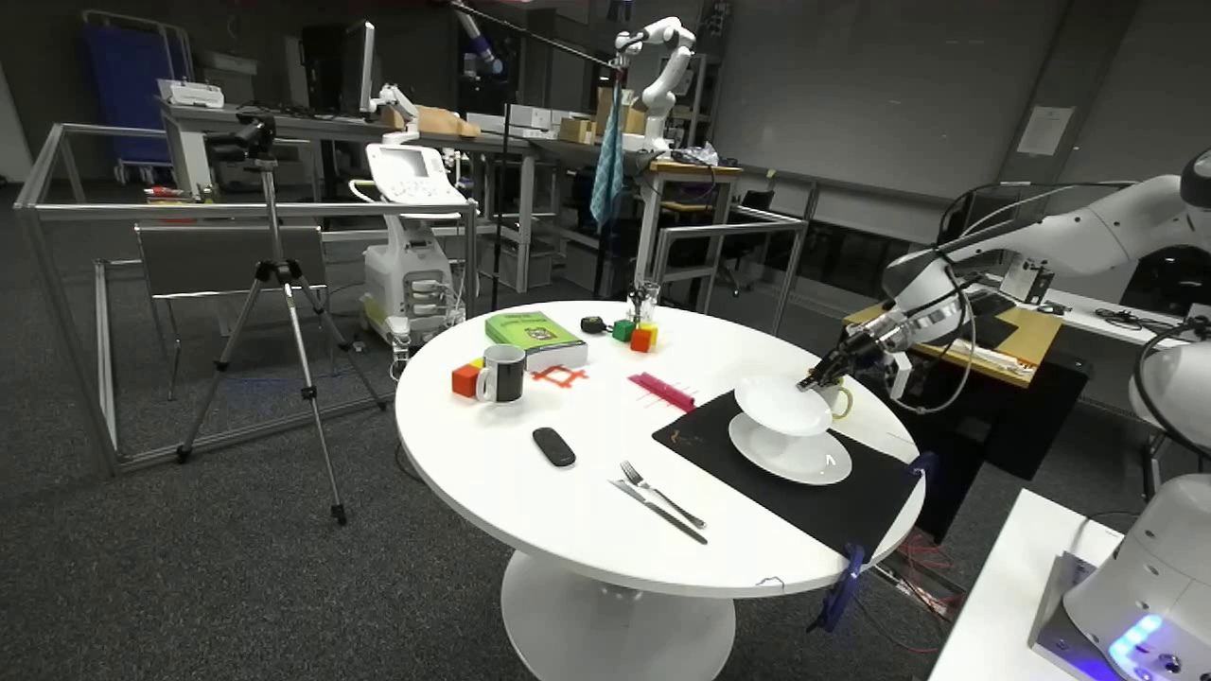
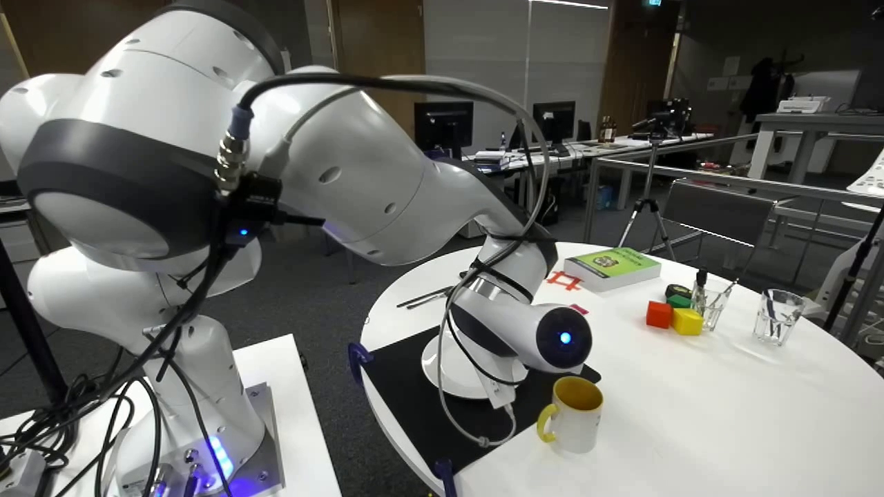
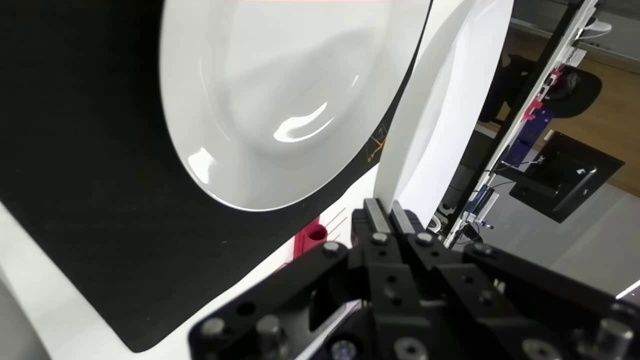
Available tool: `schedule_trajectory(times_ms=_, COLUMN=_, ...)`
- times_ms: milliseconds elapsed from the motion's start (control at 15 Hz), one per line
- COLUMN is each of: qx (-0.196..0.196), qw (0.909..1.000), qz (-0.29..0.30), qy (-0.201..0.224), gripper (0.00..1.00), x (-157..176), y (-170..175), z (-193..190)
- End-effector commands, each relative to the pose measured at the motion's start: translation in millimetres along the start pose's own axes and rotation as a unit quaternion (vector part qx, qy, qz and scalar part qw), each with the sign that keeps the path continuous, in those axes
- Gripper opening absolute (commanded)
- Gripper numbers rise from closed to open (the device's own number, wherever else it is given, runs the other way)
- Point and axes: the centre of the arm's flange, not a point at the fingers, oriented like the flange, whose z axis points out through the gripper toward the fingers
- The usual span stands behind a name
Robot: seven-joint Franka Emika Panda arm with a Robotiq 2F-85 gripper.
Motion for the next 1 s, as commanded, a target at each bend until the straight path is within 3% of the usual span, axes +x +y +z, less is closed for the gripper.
schedule_trajectory(times_ms=0, qx=-0.007, qw=0.9999, qz=0.015, qy=0.005, gripper=0.01, x=4, y=-41, z=-14)
schedule_trajectory(times_ms=200, qx=-0.015, qw=0.9989, qz=0.041, qy=0.017, gripper=0.01, x=11, y=-52, z=-23)
schedule_trajectory(times_ms=533, qx=-0.033, qw=0.9892, qz=0.116, qy=0.083, gripper=0.01, x=11, y=-53, z=-60)
schedule_trajectory(times_ms=733, qx=-0.046, qw=0.9764, qz=0.167, qy=0.13, gripper=0.01, x=5, y=-42, z=-87)
schedule_trajectory(times_ms=933, qx=-0.056, qw=0.9533, qz=0.228, qy=0.19, gripper=0.01, x=-8, y=-23, z=-121)
